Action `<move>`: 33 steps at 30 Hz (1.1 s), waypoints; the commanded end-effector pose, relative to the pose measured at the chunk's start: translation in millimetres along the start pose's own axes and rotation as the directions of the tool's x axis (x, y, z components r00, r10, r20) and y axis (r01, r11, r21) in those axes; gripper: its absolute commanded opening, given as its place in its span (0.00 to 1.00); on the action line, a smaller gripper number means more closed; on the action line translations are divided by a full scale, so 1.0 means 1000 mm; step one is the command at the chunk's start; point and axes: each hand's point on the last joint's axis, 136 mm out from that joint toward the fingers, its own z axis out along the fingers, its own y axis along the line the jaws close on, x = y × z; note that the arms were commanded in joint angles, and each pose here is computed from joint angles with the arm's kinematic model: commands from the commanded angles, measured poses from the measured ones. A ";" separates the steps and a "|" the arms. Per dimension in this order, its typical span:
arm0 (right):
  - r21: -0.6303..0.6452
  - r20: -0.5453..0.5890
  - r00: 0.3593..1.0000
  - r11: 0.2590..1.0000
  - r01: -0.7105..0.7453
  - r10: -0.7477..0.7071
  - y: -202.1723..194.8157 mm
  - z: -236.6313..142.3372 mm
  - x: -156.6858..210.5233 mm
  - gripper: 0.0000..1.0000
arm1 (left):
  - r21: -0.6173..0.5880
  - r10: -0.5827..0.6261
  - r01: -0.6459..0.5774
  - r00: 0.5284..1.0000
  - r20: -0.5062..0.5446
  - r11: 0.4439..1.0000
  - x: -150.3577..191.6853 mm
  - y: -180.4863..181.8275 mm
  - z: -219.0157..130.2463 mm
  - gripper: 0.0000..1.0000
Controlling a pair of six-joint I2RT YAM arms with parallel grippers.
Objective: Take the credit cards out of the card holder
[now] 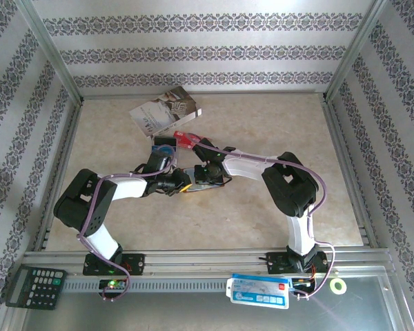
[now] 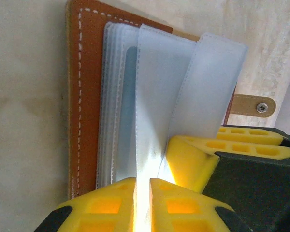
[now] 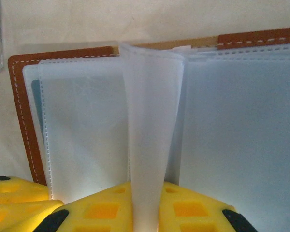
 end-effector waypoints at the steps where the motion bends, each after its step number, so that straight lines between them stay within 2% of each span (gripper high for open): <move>1: 0.007 -0.050 0.999 1.000 -0.021 0.021 -0.012 0.013 0.016 0.17 | 0.032 0.037 -0.037 0.999 0.000 0.999 -0.002 -0.013 0.004 0.14; 5: -0.079 -0.005 1.000 0.996 -0.031 0.030 -0.001 -0.002 0.003 0.24 | 0.028 0.042 -0.042 0.999 0.000 0.999 -0.004 -0.014 0.005 0.13; 9: -0.153 0.095 0.994 0.987 -0.044 0.059 0.008 -0.031 -0.020 0.36 | 0.015 0.045 -0.044 0.999 -0.006 0.999 -0.003 -0.010 0.007 0.11; 15: -0.234 0.199 0.971 0.969 -0.083 0.132 0.009 -0.062 -0.040 0.47 | 0.036 0.056 -0.056 0.998 -0.012 0.998 -0.003 -0.017 0.007 0.11; 20: -0.250 0.247 0.953 0.962 -0.111 0.174 -0.001 -0.074 -0.044 0.49 | 0.123 0.085 -0.083 0.996 -0.012 0.989 -0.005 -0.044 0.005 0.21; 23: -0.246 0.258 0.948 0.962 -0.121 0.185 -0.007 -0.077 -0.045 0.49 | 0.175 0.115 -0.114 0.993 0.000 0.978 -0.005 -0.056 0.004 0.41; 24: -0.245 0.263 0.946 0.962 -0.122 0.187 -0.009 -0.079 -0.046 0.49 | 0.181 0.124 -0.123 0.992 0.007 0.976 -0.005 -0.057 0.005 0.44; 30: -0.227 0.319 0.921 0.962 -0.154 0.222 -0.028 -0.094 -0.051 0.49 | 0.223 0.154 -0.151 0.988 0.006 0.963 -0.004 -0.070 0.011 0.53; 33: -0.211 0.368 0.896 0.960 -0.182 0.251 -0.045 -0.107 -0.054 0.49 | 0.233 0.177 -0.175 0.984 0.014 0.956 -0.004 -0.080 0.014 0.54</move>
